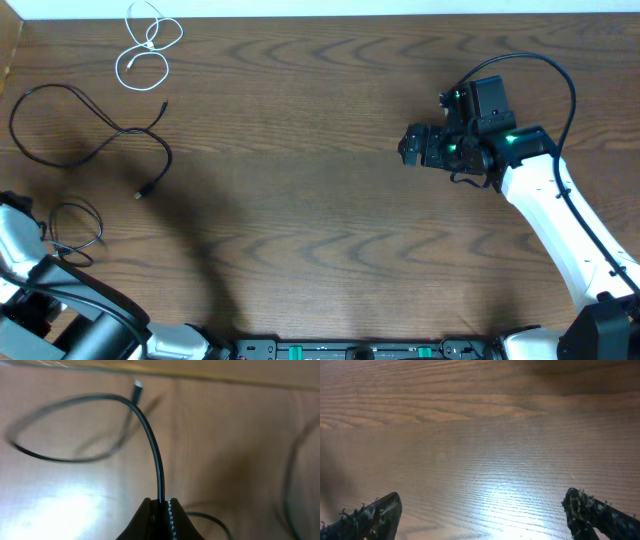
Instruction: Untangle cables
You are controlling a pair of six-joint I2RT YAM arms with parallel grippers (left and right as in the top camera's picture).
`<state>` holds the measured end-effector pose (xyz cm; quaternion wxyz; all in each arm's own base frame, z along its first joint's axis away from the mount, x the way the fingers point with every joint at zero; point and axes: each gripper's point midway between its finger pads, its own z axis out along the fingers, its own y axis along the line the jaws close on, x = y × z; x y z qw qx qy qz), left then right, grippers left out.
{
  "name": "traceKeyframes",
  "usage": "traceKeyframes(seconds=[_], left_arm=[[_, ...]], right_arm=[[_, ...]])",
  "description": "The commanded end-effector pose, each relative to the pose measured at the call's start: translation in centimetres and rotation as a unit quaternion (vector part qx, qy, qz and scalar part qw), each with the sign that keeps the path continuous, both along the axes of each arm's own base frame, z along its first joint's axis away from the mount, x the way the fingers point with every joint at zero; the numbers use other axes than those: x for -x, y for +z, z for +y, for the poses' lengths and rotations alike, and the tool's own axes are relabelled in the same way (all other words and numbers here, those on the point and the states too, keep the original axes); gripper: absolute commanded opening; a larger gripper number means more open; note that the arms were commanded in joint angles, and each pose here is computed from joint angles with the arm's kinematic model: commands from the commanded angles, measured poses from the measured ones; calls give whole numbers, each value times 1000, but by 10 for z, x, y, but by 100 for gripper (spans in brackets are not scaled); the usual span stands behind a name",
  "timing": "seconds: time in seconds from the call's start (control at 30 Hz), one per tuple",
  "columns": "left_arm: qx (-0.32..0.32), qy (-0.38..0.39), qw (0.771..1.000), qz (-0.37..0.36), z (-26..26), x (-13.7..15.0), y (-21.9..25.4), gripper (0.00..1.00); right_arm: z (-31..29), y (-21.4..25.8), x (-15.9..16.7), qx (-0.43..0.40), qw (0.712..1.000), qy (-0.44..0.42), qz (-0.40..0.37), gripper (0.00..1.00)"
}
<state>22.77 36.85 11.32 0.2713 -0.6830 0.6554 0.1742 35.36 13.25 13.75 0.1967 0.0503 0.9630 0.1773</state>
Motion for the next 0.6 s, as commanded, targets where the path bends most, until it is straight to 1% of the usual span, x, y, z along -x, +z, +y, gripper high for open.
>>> traceKeyframes(seconds=[0.0, 0.13, 0.27, 0.33, 0.47, 0.57], left_arm=[[53, -68, 994, -74, -15, -36, -7, 8], [67, -77, 993, -59, -19, -34, -16, 8], [68, -109, 991, -31, -21, -32, -23, 8], [74, -108, 991, -27, -22, -30, -27, 12], [83, -104, 991, -22, -23, -26, -32, 12], [89, -104, 990, -18, -24, -25, -37, 16]], right_arm=[[2, -2, 2, 0, 1000, 0, 5, 99], [2, -2, 2, 0, 1000, 0, 5, 99], [2, -2, 1, 0, 1000, 0, 4, 99], [2, -2, 1, -1, 1000, 0, 4, 99], [2, -2, 2, -1, 1000, 0, 4, 99], [2, -2, 1, 0, 1000, 0, 4, 99]])
